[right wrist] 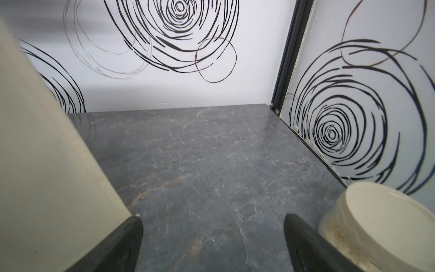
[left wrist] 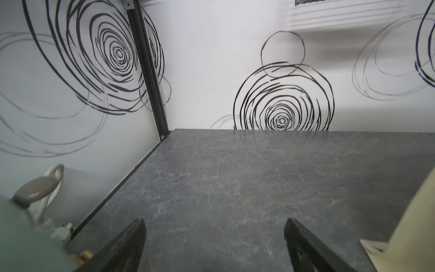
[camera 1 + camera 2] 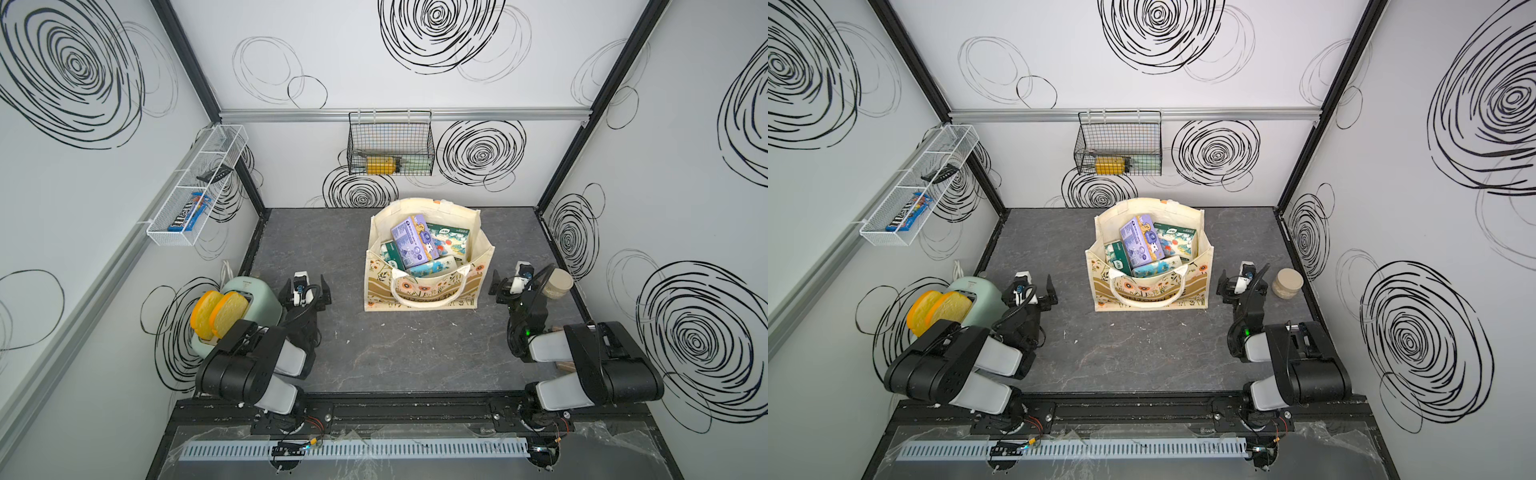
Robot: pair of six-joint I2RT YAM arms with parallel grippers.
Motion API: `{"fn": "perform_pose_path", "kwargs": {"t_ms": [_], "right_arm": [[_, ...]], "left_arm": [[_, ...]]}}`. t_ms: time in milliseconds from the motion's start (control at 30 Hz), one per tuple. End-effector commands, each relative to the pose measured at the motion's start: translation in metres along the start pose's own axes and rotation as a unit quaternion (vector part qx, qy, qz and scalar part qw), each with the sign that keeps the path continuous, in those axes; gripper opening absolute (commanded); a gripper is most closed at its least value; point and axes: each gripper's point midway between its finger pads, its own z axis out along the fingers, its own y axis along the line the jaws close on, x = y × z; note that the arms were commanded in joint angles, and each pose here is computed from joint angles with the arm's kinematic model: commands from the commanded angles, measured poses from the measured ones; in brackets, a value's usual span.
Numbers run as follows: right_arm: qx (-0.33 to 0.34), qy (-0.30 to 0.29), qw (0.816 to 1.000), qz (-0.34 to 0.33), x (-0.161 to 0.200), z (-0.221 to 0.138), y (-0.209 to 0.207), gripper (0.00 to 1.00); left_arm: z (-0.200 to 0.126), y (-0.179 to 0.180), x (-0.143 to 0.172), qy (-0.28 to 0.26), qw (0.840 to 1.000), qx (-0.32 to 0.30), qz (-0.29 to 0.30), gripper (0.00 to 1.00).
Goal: Put tissues into the canvas bag
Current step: Reset both arms
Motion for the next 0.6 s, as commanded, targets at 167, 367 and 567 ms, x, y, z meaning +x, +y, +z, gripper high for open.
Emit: {"fn": "perform_pose_path", "kwargs": {"t_ms": [167,367,567], "right_arm": [[-0.027,0.044,0.999,0.015,0.014,0.013,0.001,0.97],[-0.024,0.025,0.999,-0.003,0.011,0.001,0.007,0.98],[-0.025,0.017,1.000,-0.009,0.006,0.004,0.010,0.97]], "left_arm": [[0.011,-0.006,-0.011,-0.009,0.998,0.048,-0.035,0.96],[0.005,-0.029,-0.013,-0.016,0.996,0.087,0.001,0.96],[0.016,-0.031,-0.005,0.015,0.993,0.120,-0.010,0.96]]}}
